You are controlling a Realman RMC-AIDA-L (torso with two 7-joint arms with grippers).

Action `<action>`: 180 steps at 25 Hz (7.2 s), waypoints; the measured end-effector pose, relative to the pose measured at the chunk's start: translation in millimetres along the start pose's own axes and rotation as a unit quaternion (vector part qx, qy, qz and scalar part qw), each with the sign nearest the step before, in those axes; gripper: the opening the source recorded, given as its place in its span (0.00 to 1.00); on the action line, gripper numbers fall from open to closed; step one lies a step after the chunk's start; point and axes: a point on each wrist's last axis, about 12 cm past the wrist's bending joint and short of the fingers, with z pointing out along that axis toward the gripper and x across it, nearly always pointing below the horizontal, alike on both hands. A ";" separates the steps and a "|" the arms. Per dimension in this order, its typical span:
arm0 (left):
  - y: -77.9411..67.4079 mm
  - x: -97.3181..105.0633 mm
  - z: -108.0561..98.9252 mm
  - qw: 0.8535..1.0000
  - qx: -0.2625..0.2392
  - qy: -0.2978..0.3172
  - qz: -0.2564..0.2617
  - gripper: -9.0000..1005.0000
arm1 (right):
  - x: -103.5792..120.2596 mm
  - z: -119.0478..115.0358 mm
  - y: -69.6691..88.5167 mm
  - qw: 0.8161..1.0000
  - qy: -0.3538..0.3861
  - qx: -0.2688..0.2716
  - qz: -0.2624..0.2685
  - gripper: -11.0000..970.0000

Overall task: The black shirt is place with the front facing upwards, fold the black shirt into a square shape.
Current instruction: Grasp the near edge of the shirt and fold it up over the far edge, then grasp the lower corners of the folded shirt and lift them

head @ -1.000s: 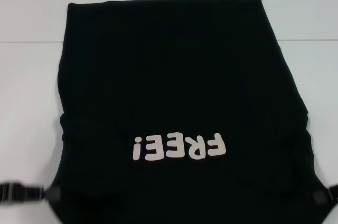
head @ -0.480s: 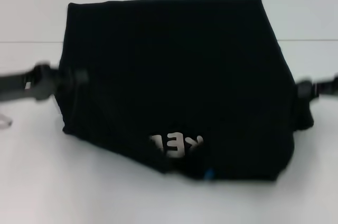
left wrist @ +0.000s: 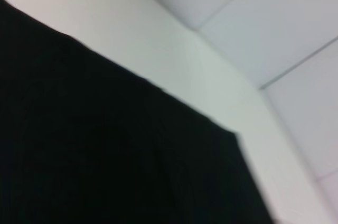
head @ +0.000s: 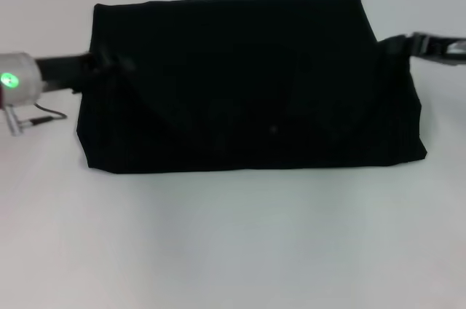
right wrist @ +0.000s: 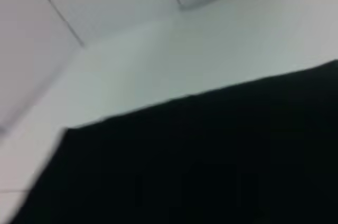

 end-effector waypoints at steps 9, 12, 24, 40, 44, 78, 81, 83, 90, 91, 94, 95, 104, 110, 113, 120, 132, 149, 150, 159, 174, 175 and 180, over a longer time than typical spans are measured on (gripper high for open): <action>-3.0 4.5 18.7 0.995 -0.067 -0.006 0.071 0.04 | 5.6 33.4 15.0 0.996 -0.016 0.070 -0.056 0.06; -4.8 0.9 14.9 0.993 -0.077 -0.037 0.081 0.04 | -5.7 32.4 17.6 0.995 -0.038 0.075 -0.057 0.06; -17.2 -7.9 12.7 0.982 -0.108 -0.112 0.103 0.04 | -29.5 47.6 35.5 0.986 -0.087 0.111 -0.091 0.06; -26.3 -8.0 20.2 0.974 -0.127 -0.134 0.131 0.04 | -15.7 74.3 57.4 0.975 -0.071 0.138 -0.159 0.06; -27.6 -4.9 23.4 0.974 -0.128 -0.130 0.137 0.04 | -10.6 78.6 63.3 0.972 -0.060 0.133 -0.185 0.07; 31.5 41.6 -39.5 0.995 0.011 -0.068 0.069 0.80 | 31.2 -26.6 5.8 0.996 -0.004 -0.080 0.033 0.83; 41.4 48.5 -38.4 0.998 -0.009 -0.054 0.043 0.86 | 43.3 -33.8 -0.1 0.994 -0.011 -0.098 0.051 0.91; 47.8 52.3 -39.2 0.999 -0.023 -0.045 0.007 0.89 | 46.7 -37.6 -3.5 0.993 -0.016 -0.101 0.059 0.91; 56.5 61.2 -39.6 0.997 -0.039 -0.031 -0.051 0.94 | 48.3 -40.1 -5.4 0.992 -0.014 -0.104 0.063 0.91; 56.8 62.5 -38.7 0.997 -0.040 -0.028 -0.052 0.94 | 48.3 -40.1 -5.3 0.992 -0.014 -0.105 0.063 0.91; 57.0 64.5 -35.3 0.998 -0.043 -0.021 -0.047 0.94 | 48.6 -40.1 -5.1 0.992 -0.014 -0.105 0.062 0.91; 57.1 64.6 -34.2 0.998 -0.045 -0.021 -0.041 0.94 | 48.7 -39.9 -5.0 0.992 -0.015 -0.105 0.061 0.91; 57.3 68.5 -25.4 0.997 -0.068 -0.029 0.002 0.93 | 46.6 -37.4 -2.5 0.992 -0.017 -0.107 0.057 0.91; 51.7 69.7 -17.8 0.998 -0.066 -0.015 0.017 0.93 | 45.5 -36.7 -1.4 0.992 -0.021 -0.109 0.059 0.91; 51.3 69.8 -16.0 0.997 -0.070 -0.014 0.019 0.93 | 45.0 -36.8 -1.1 0.992 -0.023 -0.111 0.060 0.91; 54.5 70.8 -14.7 0.996 -0.088 -0.025 0.021 0.93 | 44.4 -37.8 -2.0 0.992 -0.027 -0.111 0.062 0.91; 47.4 74.2 -8.7 0.995 -0.091 -0.012 0.049 0.92 | 43.3 -41.7 -3.2 0.989 -0.041 -0.119 0.073 0.91; 45.8 73.9 -11.3 0.992 -0.106 -0.013 0.061 0.42 | 42.9 -43.9 -3.4 0.988 -0.048 -0.126 0.075 0.91; 45.9 74.0 -11.3 0.992 -0.106 -0.012 0.060 0.38 | 42.9 -44.0 -3.4 0.988 -0.048 -0.126 0.075 0.91; 45.9 72.1 -12.4 0.993 -0.105 -0.012 0.052 0.05 | 41.0 -45.3 -3.7 0.988 -0.044 -0.127 0.073 0.91; 41.5 27.0 -37.2 0.999 -0.031 0.014 -0.023 0.04 | 1.8 -57.9 -29.0 0.995 0.084 0.007 0.061 0.91; 41.3 27.2 -36.8 0.999 -0.032 0.014 -0.023 0.04 | -1.5 -57.7 -29.8 0.994 0.089 0.018 0.060 0.91; 40.5 27.9 -34.4 0.999 -0.033 0.013 -0.023 0.04 | -9.8 -50.8 -33.2 0.988 0.120 0.088 0.040 0.90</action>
